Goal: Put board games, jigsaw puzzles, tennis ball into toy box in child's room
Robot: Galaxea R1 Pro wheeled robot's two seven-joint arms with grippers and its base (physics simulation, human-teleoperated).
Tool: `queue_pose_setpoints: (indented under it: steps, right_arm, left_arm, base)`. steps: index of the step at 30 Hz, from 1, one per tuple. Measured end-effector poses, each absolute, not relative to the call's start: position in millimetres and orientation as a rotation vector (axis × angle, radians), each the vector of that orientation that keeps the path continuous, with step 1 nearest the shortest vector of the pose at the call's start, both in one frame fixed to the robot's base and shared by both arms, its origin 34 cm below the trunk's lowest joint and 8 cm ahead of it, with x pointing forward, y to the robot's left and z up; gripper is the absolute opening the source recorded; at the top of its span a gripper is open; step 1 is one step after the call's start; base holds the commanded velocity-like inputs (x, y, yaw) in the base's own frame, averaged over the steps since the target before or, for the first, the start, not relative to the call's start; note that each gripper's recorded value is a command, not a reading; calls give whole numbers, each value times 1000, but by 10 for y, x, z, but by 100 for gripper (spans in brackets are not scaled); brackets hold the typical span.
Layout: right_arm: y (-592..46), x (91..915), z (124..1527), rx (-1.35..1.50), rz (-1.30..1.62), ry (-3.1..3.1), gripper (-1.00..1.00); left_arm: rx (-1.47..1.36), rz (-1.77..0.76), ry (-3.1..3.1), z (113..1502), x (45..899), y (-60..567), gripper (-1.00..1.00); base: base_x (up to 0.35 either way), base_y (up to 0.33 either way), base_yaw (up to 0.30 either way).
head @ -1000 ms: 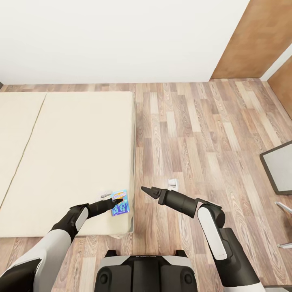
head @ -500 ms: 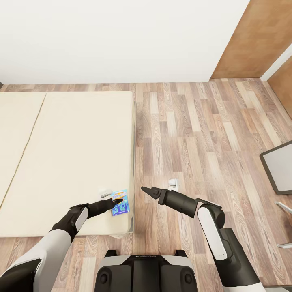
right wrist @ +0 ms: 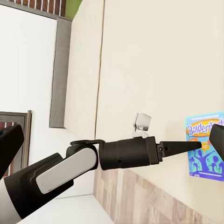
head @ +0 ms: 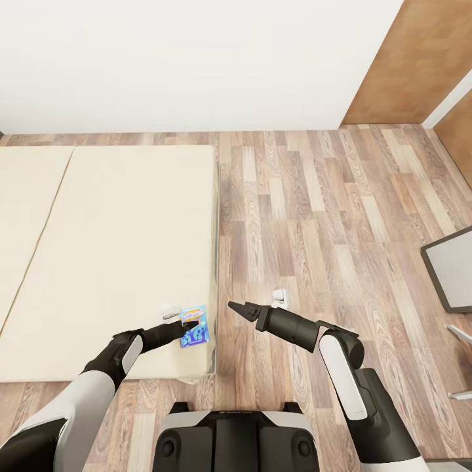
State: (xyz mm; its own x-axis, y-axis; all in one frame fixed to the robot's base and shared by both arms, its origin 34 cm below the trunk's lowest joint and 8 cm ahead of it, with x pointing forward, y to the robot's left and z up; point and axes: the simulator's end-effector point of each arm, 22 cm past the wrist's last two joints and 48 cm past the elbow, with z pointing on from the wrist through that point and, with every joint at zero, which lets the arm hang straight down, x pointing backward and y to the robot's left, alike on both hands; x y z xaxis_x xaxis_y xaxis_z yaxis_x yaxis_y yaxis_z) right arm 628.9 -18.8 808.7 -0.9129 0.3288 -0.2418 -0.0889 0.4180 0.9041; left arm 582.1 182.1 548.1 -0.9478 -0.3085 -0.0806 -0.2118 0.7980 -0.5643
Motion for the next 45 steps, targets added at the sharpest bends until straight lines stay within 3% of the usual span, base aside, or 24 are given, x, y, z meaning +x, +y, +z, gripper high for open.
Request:
queue_pose_setpoints:
  steps: [45]
  right_arm:
    - [-185, 6285, 8084, 205, 1499, 2296, 100]
  left_arm:
    - [-413, -861, 2815, 5482, 5820, 1806, 100]
  base:
    - [0, 0, 0]
